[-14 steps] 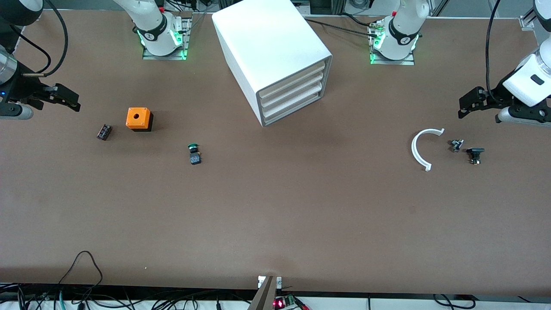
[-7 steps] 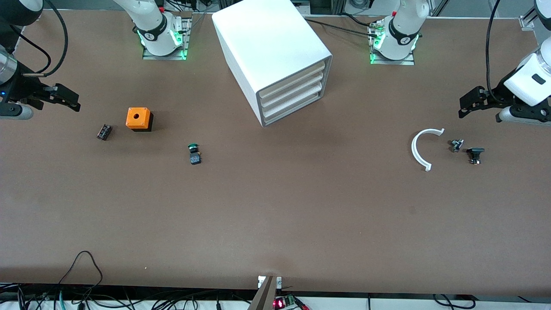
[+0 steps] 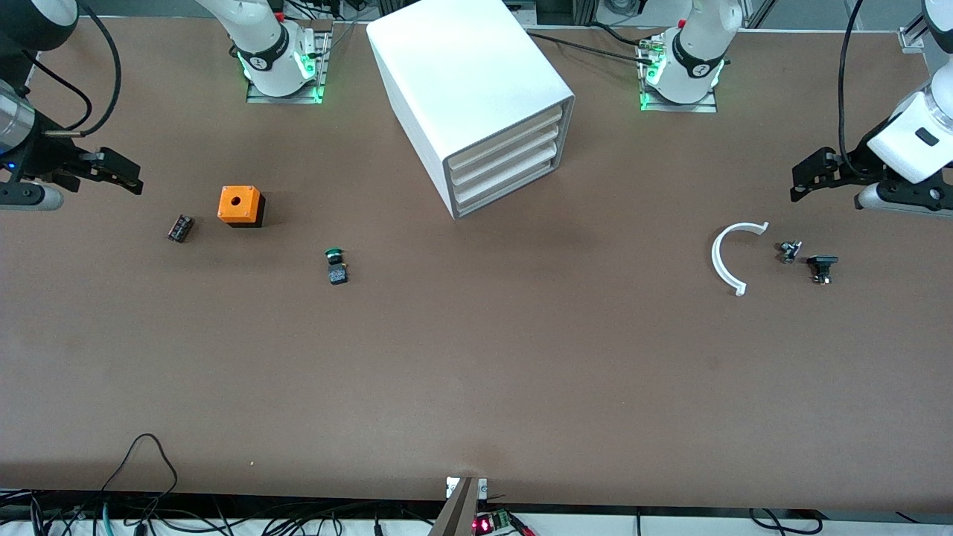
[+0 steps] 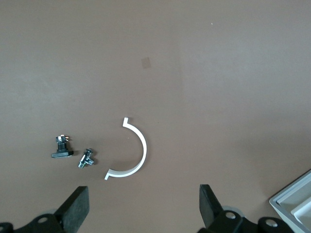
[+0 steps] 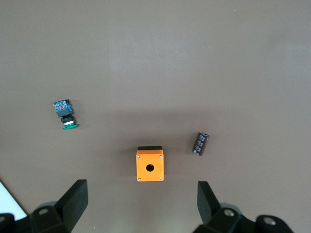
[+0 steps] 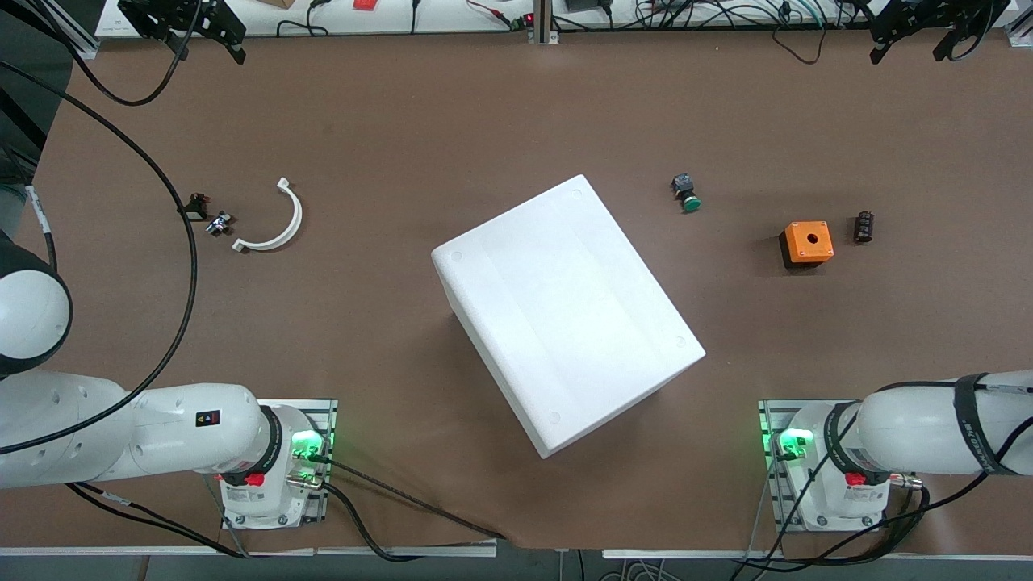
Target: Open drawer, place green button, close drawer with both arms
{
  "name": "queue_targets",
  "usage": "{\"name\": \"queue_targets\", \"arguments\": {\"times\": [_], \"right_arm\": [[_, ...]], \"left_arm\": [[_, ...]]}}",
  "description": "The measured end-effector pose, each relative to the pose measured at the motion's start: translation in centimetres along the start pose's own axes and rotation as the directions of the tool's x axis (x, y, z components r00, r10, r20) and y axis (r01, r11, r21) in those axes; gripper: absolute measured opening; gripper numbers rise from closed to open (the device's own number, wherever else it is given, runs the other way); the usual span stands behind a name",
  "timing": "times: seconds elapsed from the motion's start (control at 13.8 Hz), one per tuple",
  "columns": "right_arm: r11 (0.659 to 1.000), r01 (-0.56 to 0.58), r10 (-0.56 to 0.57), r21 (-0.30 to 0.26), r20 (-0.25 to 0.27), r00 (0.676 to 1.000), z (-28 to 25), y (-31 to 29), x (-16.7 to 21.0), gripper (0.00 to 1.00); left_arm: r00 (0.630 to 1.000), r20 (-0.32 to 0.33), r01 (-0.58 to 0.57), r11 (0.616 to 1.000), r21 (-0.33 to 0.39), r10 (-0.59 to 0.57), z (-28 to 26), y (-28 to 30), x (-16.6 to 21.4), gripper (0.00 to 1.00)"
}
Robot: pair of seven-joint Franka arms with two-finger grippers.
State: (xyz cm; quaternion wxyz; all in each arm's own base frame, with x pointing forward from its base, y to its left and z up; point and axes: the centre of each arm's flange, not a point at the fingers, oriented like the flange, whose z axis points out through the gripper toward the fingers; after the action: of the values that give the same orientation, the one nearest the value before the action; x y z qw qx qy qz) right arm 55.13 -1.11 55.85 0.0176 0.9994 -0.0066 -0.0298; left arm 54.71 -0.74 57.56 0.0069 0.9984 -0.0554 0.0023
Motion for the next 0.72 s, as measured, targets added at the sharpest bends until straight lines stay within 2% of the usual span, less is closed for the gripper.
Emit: {"name": "queue_targets", "arguments": {"times": [0.22,0.36,0.51,0.65,0.72], "right_arm": [[0.999,-0.003,0.003,0.043,0.003,1.0,2.0,-0.6,1.5,1.0],[0.999,0.005,-0.005,0.043,0.013,1.0,3.3,-0.8,2.2,1.0],[0.999,0.022,-0.022,0.042,0.021,1.0,4.7,-1.7,3.1,1.0],[0.998,0.045,-0.047,0.04,0.029,0.998,6.6,-3.3,4.4,1.0],[0.998,0.058,-0.06,0.039,0.036,0.998,7.5,-4.2,5.0,1.0]], "left_arm": [[0.997,0.073,-0.006,1.0,-0.014,0.007,2.9,0.1,0.7,1.0],[0.987,0.158,-0.021,0.999,-0.039,0.027,7.7,0.7,2.2,1.0],[0.963,0.256,-0.065,0.994,-0.09,0.086,13.6,3.7,3.3,1.0],[0.934,0.335,-0.042,0.968,-0.249,0.127,19.5,8.0,3.5,1.0],[0.925,0.362,0.012,0.94,-0.342,0.119,22.4,9.7,3.3,1.0]]}}
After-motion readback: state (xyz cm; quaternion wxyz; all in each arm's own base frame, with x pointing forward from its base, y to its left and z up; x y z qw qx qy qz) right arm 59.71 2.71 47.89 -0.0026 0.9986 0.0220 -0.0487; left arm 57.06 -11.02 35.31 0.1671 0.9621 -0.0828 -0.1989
